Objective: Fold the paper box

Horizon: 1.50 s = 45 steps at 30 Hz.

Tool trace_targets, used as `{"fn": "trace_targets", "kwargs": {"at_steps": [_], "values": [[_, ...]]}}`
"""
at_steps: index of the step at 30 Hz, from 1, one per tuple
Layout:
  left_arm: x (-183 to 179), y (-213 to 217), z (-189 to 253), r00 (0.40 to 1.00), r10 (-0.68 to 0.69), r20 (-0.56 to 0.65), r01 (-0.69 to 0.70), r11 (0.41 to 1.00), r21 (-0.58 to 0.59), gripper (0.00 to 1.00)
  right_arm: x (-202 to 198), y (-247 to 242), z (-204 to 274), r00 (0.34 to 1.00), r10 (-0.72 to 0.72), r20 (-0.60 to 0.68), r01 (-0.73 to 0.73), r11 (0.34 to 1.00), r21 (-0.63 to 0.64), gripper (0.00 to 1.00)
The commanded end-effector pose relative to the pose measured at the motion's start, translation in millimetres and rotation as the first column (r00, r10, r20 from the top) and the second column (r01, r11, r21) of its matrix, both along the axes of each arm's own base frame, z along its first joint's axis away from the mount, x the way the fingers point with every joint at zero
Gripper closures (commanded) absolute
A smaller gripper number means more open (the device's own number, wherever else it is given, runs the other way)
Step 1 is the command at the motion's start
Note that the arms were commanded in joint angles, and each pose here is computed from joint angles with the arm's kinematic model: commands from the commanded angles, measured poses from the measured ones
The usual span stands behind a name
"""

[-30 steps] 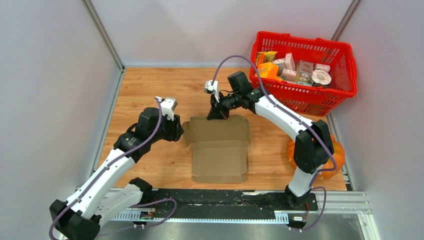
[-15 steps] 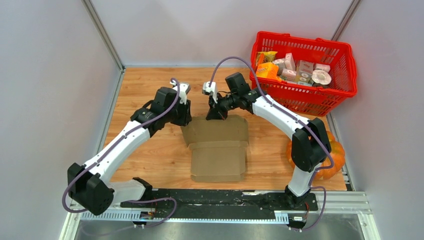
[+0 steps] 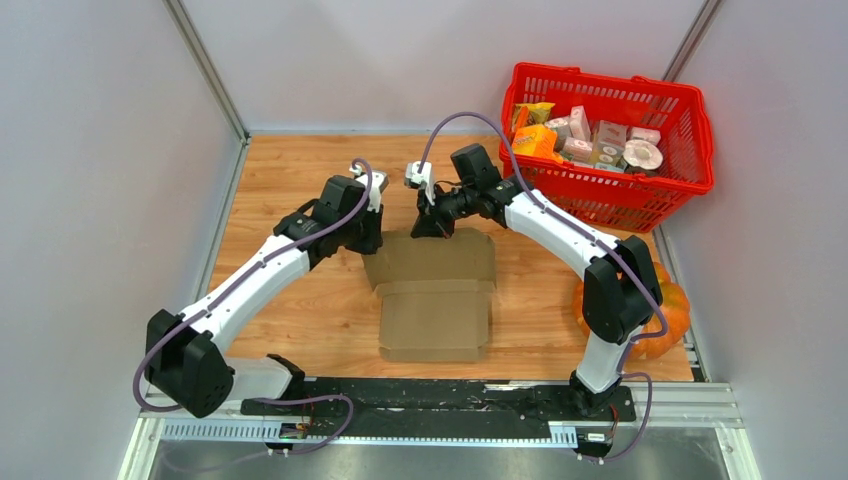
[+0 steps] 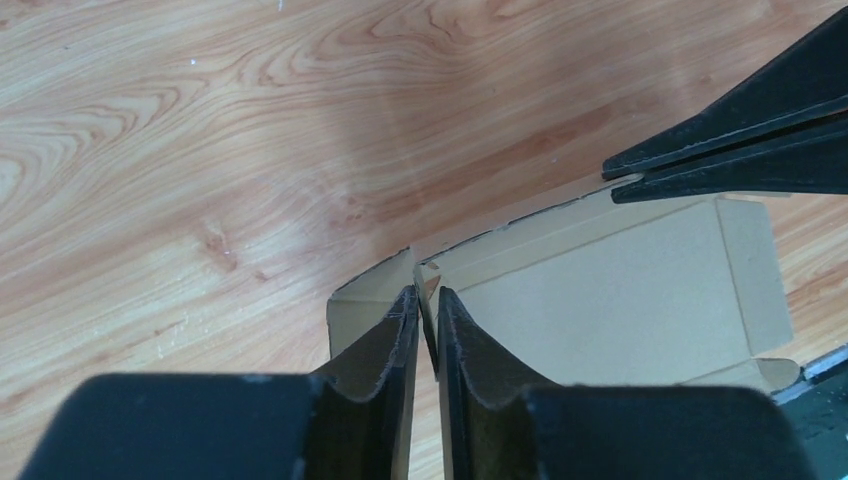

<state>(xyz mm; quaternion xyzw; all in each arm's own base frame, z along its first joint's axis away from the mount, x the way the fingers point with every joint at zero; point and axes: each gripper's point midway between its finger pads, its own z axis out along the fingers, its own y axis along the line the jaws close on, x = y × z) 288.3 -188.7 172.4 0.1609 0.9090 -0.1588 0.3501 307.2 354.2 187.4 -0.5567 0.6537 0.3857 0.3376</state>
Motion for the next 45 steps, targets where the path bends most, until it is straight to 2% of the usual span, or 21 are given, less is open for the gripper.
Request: {"fn": "trace_targets", "kwargs": {"at_steps": [1,5,6,8,9,11,15,17,18,19,21,22,23,24,25,26,29,33,37,40,45], "values": [[9,-3,5,0.999,-0.011,0.038,0.01,1.0,0.016,0.83,6,10,29,0.995,0.011,0.103,-0.018,0.997,0.069,1.0],[8,-1,2,0.999,-0.002,0.042,0.001,0.999,0.035,0.92,9,12,27,0.996,-0.022,0.091,0.016,0.998,0.064,0.92],[7,-1,1,0.999,-0.003,0.039,0.002,0.999,0.035,0.94,12,12,25,0.996,-0.053,0.074,0.049,0.998,0.05,0.71],[10,4,1,0.998,0.024,0.053,-0.027,0.998,0.055,0.95,27,10,28,0.986,-0.155,0.062,0.155,0.988,0.009,0.56],[10,5,1,0.998,0.031,0.058,-0.034,0.998,0.054,0.96,25,6,24,0.974,-0.225,-0.018,0.224,0.974,-0.033,0.39],[9,5,1,0.997,0.041,0.064,-0.043,0.998,0.04,0.97,38,-1,36,0.933,-0.356,-0.044,0.353,0.933,-0.075,0.29],[10,1,3,0.995,0.051,0.084,-0.052,0.999,0.009,0.97,51,-52,41,0.702,-0.709,-0.068,0.672,0.691,-0.265,0.08],[9,1,3,0.994,0.057,0.089,-0.057,0.998,-0.004,0.97,40,-63,59,0.587,-0.797,-0.142,0.752,0.602,-0.27,0.0],[8,0,4,0.994,0.055,0.093,-0.054,0.998,-0.009,0.97,37,-74,56,0.505,-0.847,-0.164,0.794,0.531,-0.297,0.0],[8,1,2,0.994,0.059,0.095,-0.058,0.998,-0.012,0.97,29,-77,70,0.367,-0.889,-0.275,0.849,0.441,-0.292,0.0],[6,-1,6,0.993,0.056,0.107,-0.052,0.998,-0.033,0.97,15,-79,58,0.203,-0.897,-0.392,0.871,0.348,-0.345,0.0],[5,0,5,0.992,0.059,0.108,-0.055,0.998,-0.036,0.97,6,-75,69,0.172,-0.865,-0.472,0.879,0.351,-0.323,0.0],[5,0,7,0.992,0.061,0.114,-0.057,0.998,-0.041,0.97,-5,-61,74,0.074,-0.796,-0.601,0.867,0.35,-0.355,0.0],[5,0,8,0.991,0.061,0.119,-0.056,0.997,-0.044,0.97,-4,-52,78,0.052,-0.744,-0.666,0.874,0.357,-0.33,0.0],[5,0,8,0.991,0.062,0.121,-0.057,0.997,-0.044,0.97,-14,-48,72,-0.013,-0.708,-0.706,0.865,0.346,-0.363,0.01],[4,-1,8,0.99,0.061,0.123,-0.056,0.997,-0.047,0.97,-16,-42,73,-0.121,-0.65,-0.751,0.861,0.308,-0.405,0.03],[4,0,6,0.991,0.066,0.12,-0.061,0.997,-0.049,0.97,-12,-36,63,-0.256,-0.593,-0.763,0.865,0.212,-0.454,0.15],[3,4,6,0.987,0.085,0.136,-0.078,0.996,-0.053,0.97,-3,-23,47,-0.445,-0.494,-0.747,0.807,0.139,-0.573,0.18],[1,5,8,0.984,0.084,0.156,-0.075,0.995,-0.06,0.97,11,-15,22,-0.538,-0.422,-0.729,0.775,0.091,-0.625,0.28],[-1,6,9,0.983,0.085,0.165,-0.075,0.995,-0.064,0.96,14,-11,13,-0.573,-0.414,-0.707,0.751,0.078,-0.655,0.32],[-4,8,8,0.981,0.094,0.172,-0.082,0.994,-0.076,0.96,18,-13,8,-0.59,-0.403,-0.7,0.751,0.044,-0.659,0.49]]}}
